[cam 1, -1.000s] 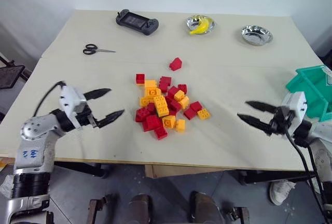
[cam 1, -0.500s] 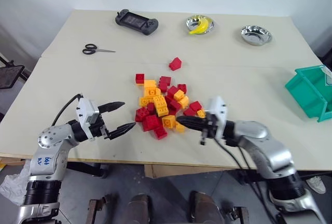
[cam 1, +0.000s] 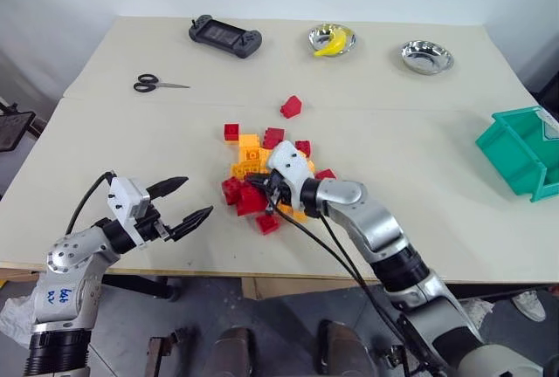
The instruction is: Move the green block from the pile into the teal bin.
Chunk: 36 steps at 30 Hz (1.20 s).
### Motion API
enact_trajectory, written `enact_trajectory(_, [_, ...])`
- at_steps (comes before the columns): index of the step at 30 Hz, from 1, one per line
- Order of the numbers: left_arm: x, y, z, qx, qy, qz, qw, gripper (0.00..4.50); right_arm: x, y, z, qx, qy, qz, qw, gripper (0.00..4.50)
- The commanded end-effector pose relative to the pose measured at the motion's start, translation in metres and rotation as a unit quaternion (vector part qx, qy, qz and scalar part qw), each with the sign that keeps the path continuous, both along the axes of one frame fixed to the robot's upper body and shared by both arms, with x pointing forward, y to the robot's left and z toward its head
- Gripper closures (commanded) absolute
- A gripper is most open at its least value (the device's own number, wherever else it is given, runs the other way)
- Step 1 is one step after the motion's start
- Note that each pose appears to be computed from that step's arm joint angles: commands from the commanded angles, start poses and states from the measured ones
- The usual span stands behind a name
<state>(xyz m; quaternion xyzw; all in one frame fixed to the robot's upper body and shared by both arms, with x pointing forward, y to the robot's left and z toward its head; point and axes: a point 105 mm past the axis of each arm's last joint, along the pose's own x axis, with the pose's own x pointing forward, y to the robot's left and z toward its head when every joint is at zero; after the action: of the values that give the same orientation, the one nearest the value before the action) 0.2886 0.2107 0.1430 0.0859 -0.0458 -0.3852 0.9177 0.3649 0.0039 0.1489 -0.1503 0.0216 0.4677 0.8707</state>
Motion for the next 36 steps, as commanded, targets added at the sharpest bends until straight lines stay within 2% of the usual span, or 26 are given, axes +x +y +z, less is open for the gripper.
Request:
enact_trajectory(1, [-0.001,-0.002,0.011,-0.001,-0.026,0.003,1.000,0.00,0.027,-0.033,0.016,0.004,-0.033,-0.056,0.998,4.46])
enact_trajectory(4, [0.001,-0.002,0.011,0.000,-0.027,0.004,1.000,0.00,0.041,-0.054,0.018,-0.003,-0.036,-0.070,0.997,4.46])
enact_trajectory(7, [0.005,-0.004,0.011,0.000,-0.027,0.002,1.000,0.00,0.044,-0.055,0.012,-0.018,-0.038,-0.059,0.997,4.46])
enact_trajectory(14, [0.007,-0.009,0.013,0.000,-0.027,-0.010,1.000,0.00,0.006,-0.029,0.009,-0.021,-0.040,0.072,0.996,4.46])
enact_trajectory(17, [0.004,-0.005,0.011,0.003,-0.022,-0.014,1.000,0.00,-0.017,-0.032,0.012,-0.033,-0.050,0.127,0.990,4.46])
enact_trajectory(19, [0.003,-0.003,0.010,0.005,-0.018,-0.015,1.000,0.00,-0.023,-0.040,0.013,-0.034,-0.049,0.134,0.989,4.46])
enact_trajectory(24, [-0.002,0.006,0.004,0.022,-0.008,-0.014,1.000,0.00,-0.027,-0.100,0.010,-0.064,-0.040,0.115,0.991,4.46])
enact_trajectory(27, [-0.004,0.008,0.006,0.027,-0.025,-0.017,0.999,0.00,-0.032,-0.142,0.004,-0.107,-0.052,0.100,0.988,4.46])
enact_trajectory(30, [-0.007,0.007,0.005,0.026,-0.026,-0.025,0.999,0.00,-0.039,-0.190,0.007,-0.051,-0.034,0.063,0.996,4.46])
enact_trajectory(33, [-0.009,0.006,0.001,0.035,-0.019,-0.034,0.999,0.00,-0.043,-0.220,0.000,-0.047,-0.022,0.027,0.998,3.90])
enact_trajectory(36, [-0.012,0.002,0.000,0.042,-0.018,-0.051,0.998,0.00,-0.042,-0.224,0.004,-0.044,-0.037,0.014,0.998,2.89])
